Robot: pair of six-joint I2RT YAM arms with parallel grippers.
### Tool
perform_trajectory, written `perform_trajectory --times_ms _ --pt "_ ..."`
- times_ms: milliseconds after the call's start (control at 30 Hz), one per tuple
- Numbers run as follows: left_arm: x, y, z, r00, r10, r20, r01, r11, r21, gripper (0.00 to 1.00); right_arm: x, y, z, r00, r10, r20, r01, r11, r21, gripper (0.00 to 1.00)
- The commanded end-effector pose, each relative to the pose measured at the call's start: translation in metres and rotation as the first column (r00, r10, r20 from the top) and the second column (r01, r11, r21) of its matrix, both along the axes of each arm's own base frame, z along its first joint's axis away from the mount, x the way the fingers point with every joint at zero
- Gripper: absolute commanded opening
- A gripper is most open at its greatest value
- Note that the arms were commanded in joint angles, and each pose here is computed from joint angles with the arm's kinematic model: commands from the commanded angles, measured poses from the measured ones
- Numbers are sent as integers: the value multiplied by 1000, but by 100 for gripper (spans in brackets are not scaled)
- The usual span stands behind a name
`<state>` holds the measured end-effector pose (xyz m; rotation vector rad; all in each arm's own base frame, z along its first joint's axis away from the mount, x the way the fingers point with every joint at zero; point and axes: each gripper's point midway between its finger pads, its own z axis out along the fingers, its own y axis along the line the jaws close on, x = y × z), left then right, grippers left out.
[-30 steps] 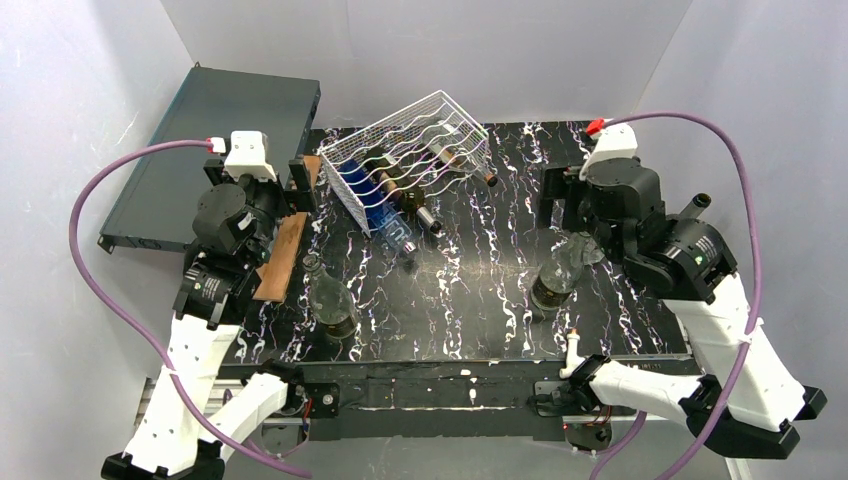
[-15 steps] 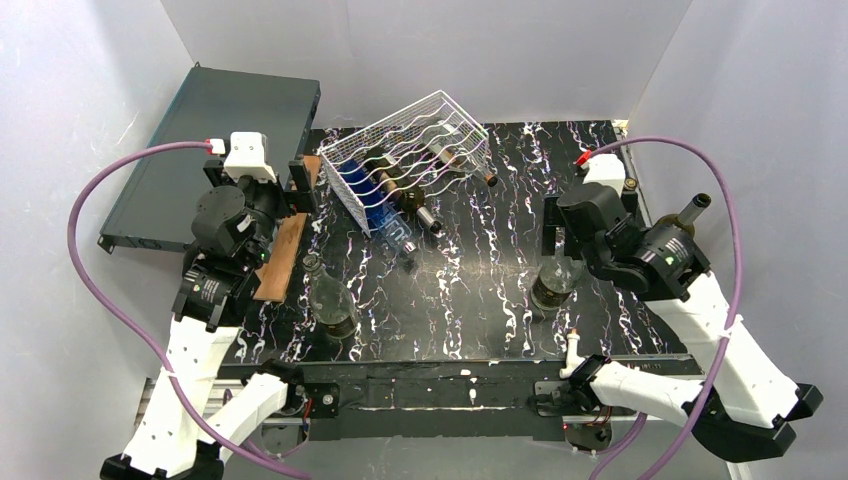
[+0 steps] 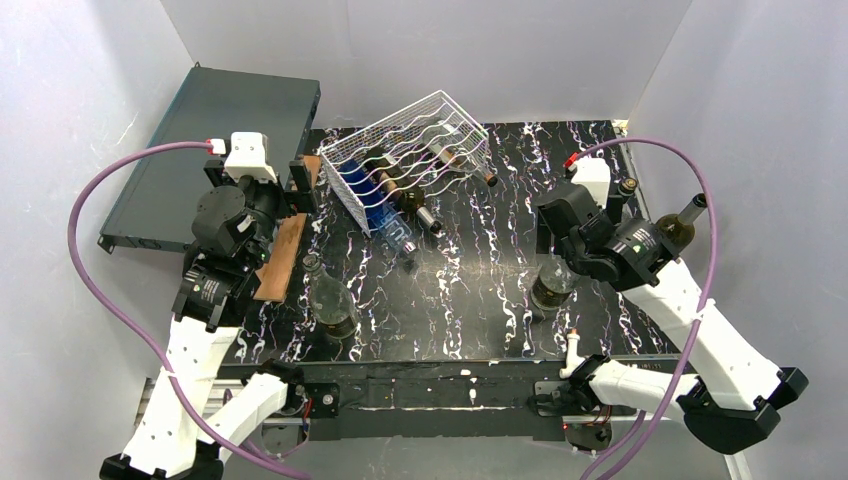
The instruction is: Put the wine bottle on the wine rack
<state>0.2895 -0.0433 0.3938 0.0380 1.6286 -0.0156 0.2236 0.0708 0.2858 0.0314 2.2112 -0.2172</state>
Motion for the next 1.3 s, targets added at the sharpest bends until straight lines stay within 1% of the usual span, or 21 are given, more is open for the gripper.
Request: perform_trajectory --times_ms 0,133,200,333,433,467,533,567,633,667,700,733,800,967,1167,1267 --pt "-1 1 6 1000 8 28 -8 1000 -10 99 8 -3 -1 998 -54 38 53 998 23 87" --pt "-1 1 6 1000 8 28 -8 1000 -9 99 12 -4 -6 997 -67 41 66 998 24 86" --pt "-1 1 6 999 10 31 -9 1000 -10 99 15 -5 -7 996 -70 46 69 997 20 84" --pt "-1 1 6 999 10 30 -9 1000 -10 99 18 -7 -8 996 -70 53 69 998 14 77" --pt "-2 1 6 999 11 31 -11 1000 -11 99 18 -11 -7 995 -73 64 74 997 -1 70" --pt "-2 1 7 999 7 32 -6 1000 -11 99 20 -11 -7 995 -70 72 71 997 -7 65" --pt "-2 1 7 1000 8 30 -8 1000 -10 99 23 -9 -7 997 -44 68 46 998 -32 49" --pt "-2 0 7 1000 7 30 -6 1000 -10 99 25 -10 -5 997 -36 70 40 998 -53 45" --pt "-1 1 6 1000 9 28 -8 1000 -10 99 30 -7 2 997 -11 81 17 997 -74 32" --pt "-2 1 7 1000 8 29 -8 1000 -9 99 35 1 6 996 19 89 -13 998 -61 21" --pt "-2 1 7 1000 10 29 -10 1000 -10 99 41 12 11 993 63 100 -59 997 -40 8" --pt "-2 1 7 999 12 30 -11 1000 -10 99 47 25 16 987 113 115 -112 994 -13 1" --pt "-1 1 6 1000 12 27 -12 1000 -9 99 60 48 28 972 177 153 -185 982 35 1" --pt "0 1 5 1000 11 24 -11 1000 -8 99 89 81 56 947 207 246 -237 966 101 1" --pt "0 1 5 1000 15 24 -15 1000 -8 99 128 112 67 936 228 269 -264 959 105 1" --pt "-1 3 5 1000 18 25 -18 1000 5 99 146 123 75 923 239 301 -285 951 121 1"
